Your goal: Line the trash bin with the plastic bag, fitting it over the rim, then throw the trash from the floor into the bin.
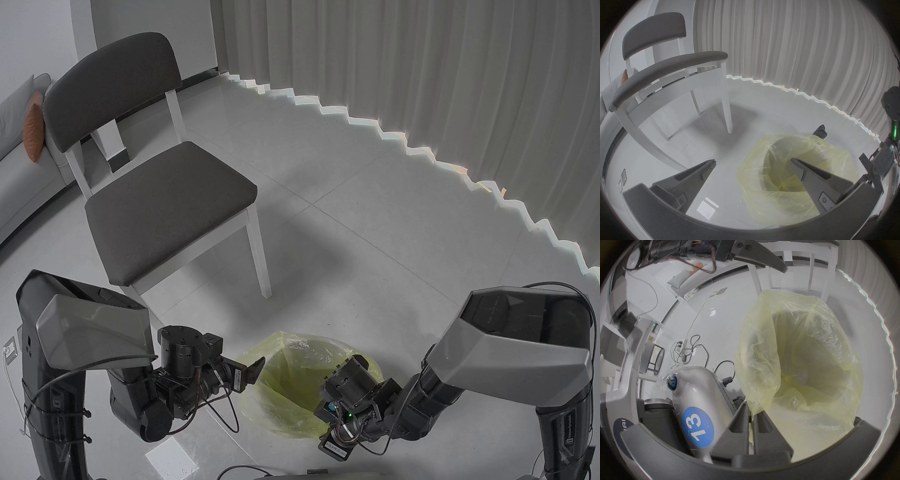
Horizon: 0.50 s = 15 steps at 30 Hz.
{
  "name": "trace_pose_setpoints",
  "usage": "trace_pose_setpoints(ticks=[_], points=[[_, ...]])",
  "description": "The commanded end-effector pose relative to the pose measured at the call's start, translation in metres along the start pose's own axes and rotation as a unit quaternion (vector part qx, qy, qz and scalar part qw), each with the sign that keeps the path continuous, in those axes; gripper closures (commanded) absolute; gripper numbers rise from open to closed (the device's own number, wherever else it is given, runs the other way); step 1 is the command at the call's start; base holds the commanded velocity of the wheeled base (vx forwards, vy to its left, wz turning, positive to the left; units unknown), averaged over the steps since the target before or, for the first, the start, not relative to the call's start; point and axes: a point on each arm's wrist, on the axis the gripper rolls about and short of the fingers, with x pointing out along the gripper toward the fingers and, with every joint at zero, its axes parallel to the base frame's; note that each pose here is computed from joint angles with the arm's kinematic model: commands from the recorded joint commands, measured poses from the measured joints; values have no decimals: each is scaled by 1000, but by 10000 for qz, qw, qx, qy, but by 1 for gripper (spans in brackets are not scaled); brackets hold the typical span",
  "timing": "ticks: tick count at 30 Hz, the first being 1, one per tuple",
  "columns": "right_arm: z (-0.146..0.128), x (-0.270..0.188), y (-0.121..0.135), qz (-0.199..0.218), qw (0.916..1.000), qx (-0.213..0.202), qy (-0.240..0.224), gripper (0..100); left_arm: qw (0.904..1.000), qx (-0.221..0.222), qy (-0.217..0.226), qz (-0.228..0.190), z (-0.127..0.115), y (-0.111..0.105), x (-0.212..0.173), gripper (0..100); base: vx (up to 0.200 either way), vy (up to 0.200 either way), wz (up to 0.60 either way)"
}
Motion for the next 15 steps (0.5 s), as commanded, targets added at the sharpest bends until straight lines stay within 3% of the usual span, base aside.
trace_pose_setpoints(ticks=[1,4,5,15], points=[[-3,3,8,-96,9997,-193,82,100,9998,64,141,-101,-12,-7,3,0,0,0,0],[-9,1,9,-74,9987,-466,182,100,9998,92,131,-148,-15,-11,4,0,0,0,0],[-11,1,9,-61,9983,-540,204,0,9997,107,146,-175,-16,-13,5,0,0,0,0],[-6,-26,18,-73,9976,-684,-104,0,9987,316,110,-396,-15,-32,5,0,0,0,0]])
